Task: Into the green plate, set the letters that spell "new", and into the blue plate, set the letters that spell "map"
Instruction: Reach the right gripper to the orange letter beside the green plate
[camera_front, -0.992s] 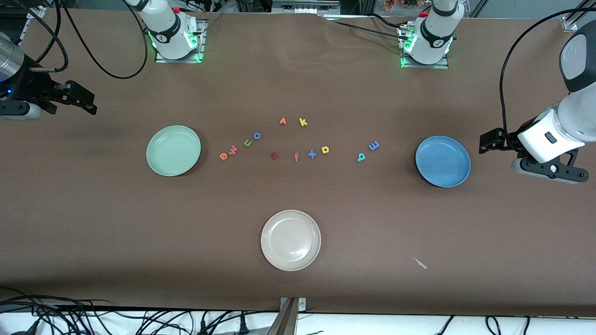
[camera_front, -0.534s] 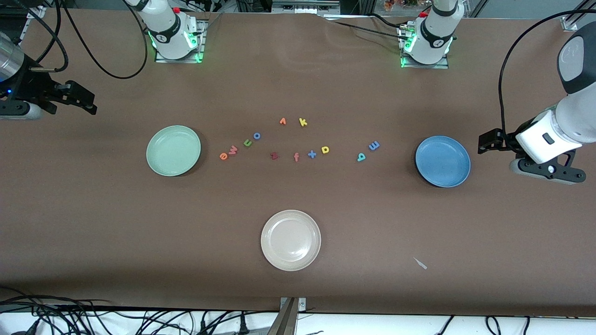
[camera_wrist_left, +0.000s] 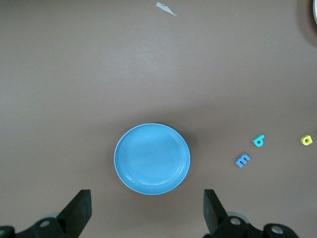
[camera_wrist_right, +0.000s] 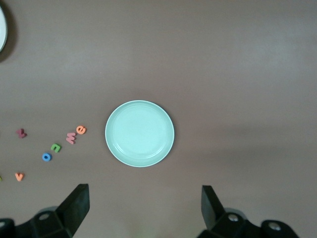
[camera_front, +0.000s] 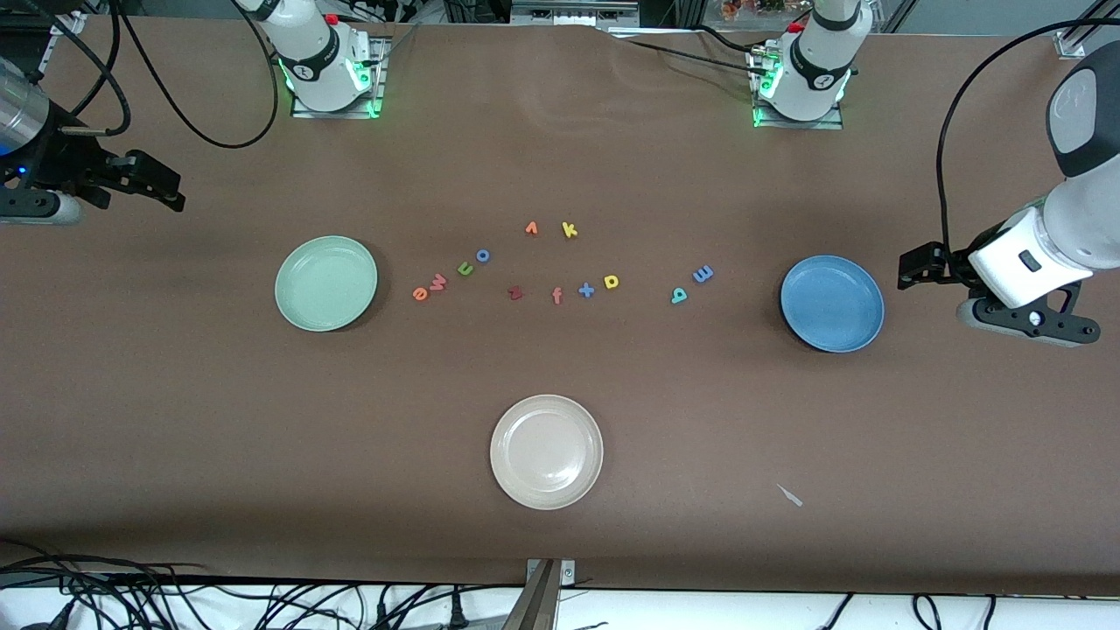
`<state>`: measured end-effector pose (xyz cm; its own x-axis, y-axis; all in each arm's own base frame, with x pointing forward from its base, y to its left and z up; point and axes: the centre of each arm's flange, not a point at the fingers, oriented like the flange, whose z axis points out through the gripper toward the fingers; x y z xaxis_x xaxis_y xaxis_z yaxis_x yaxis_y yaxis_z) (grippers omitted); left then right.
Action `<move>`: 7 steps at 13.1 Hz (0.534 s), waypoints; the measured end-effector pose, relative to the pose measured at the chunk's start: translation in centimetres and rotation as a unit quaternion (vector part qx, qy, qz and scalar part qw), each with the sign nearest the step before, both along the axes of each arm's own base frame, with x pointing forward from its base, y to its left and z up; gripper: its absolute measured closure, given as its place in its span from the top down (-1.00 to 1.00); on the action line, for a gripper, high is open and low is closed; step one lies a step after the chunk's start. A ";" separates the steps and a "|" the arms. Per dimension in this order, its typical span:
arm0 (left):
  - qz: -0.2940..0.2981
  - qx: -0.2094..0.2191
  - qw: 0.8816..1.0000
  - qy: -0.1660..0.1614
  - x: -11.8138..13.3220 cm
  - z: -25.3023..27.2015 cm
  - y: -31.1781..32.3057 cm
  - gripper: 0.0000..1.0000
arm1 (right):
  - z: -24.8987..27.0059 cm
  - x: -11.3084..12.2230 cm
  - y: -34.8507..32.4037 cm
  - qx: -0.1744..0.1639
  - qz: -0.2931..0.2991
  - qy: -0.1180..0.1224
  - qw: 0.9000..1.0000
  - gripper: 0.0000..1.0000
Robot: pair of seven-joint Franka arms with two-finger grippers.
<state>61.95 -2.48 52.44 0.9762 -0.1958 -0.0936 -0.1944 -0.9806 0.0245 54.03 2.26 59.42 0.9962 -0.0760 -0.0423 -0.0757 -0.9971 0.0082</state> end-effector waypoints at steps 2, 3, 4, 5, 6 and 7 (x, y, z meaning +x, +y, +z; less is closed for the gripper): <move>0.000 0.000 1.000 0.000 0.0 -0.1 0.0 0.99 | -0.4 -0.1 1.1 -0.003 -0.041 0.005 0.999 1.00; 0.000 0.000 1.000 0.001 0.0 -0.1 0.0 0.99 | -0.9 -0.3 2.0 -0.006 -0.063 0.012 0.998 1.00; 0.000 0.000 1.000 0.001 0.0 -0.1 0.0 0.99 | -1.8 -0.6 3.0 -0.011 -0.084 0.024 0.996 1.00; 0.000 0.000 1.000 0.001 0.0 -0.1 0.0 0.99 | -3.2 -0.9 4.1 -0.018 -0.105 0.040 0.993 1.00; 0.000 0.000 1.000 0.001 0.0 -0.1 0.0 0.99 | -4.9 -1.1 5.1 -0.024 -0.118 0.055 0.991 1.00; 0.000 0.000 1.000 0.001 0.0 -0.1 0.0 0.99 | -7.0 -1.1 6.3 -0.029 -0.122 0.064 0.990 1.00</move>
